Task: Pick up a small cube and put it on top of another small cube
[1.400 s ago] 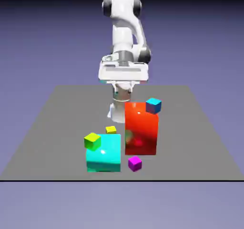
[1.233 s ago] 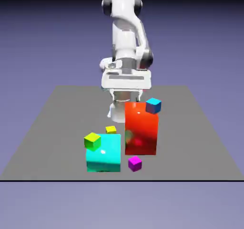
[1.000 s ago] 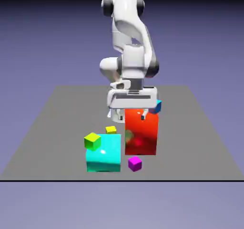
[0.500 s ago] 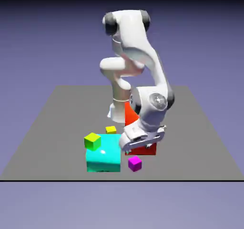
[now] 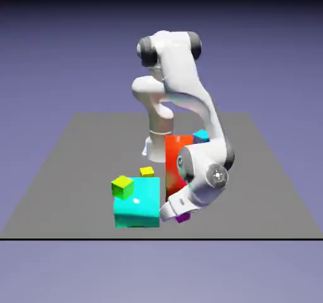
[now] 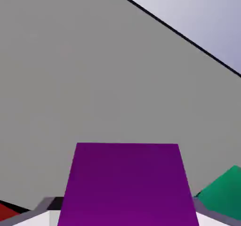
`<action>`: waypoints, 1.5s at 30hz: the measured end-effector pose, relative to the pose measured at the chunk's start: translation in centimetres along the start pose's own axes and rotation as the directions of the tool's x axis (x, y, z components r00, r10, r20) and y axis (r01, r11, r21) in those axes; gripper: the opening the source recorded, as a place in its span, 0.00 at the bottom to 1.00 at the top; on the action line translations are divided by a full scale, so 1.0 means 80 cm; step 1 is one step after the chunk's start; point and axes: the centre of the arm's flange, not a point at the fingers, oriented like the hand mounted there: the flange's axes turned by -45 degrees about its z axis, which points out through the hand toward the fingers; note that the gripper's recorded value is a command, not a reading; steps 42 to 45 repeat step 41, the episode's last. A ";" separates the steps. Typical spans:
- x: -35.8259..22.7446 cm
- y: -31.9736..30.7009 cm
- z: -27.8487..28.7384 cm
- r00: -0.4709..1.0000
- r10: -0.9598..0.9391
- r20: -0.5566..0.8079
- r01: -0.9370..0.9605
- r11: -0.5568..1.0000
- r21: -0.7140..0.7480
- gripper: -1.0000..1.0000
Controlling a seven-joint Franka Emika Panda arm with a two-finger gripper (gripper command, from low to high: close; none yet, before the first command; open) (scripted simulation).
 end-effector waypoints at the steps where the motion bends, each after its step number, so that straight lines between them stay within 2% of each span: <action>1: -0.013 0.001 -0.011 0.998 0.056 -0.012 -0.056 0.998 0.026 0.00; 9: -0.118 -0.002 -0.080 0.879 0.476 -0.019 -0.456 0.853 0.252 0.00; 19: -0.243 -0.024 -0.128 0.552 0.816 0.171 -0.769 0.419 0.483 0.00; 25: -0.310 -0.044 -0.138 0.328 0.874 0.358 -0.834 0.091 0.544 0.00; 32: -0.374 -0.069 -0.137 0.101 0.796 0.597 -0.807 -0.285 0.516 0.00; 34: -0.381 -0.072 -0.136 0.080 0.779 0.622 -0.799 -0.323 0.507 0.00; 38: -0.331 -0.105 -0.079 0.080 0.779 0.622 -0.799 -0.323 0.507 0.00; 39: -0.330 -0.105 -0.077 0.080 0.779 0.622 -0.799 -0.323 0.507 1.00; 45: -0.330 -0.106 -0.077 0.080 0.779 0.622 -0.800 -0.322 0.506 1.00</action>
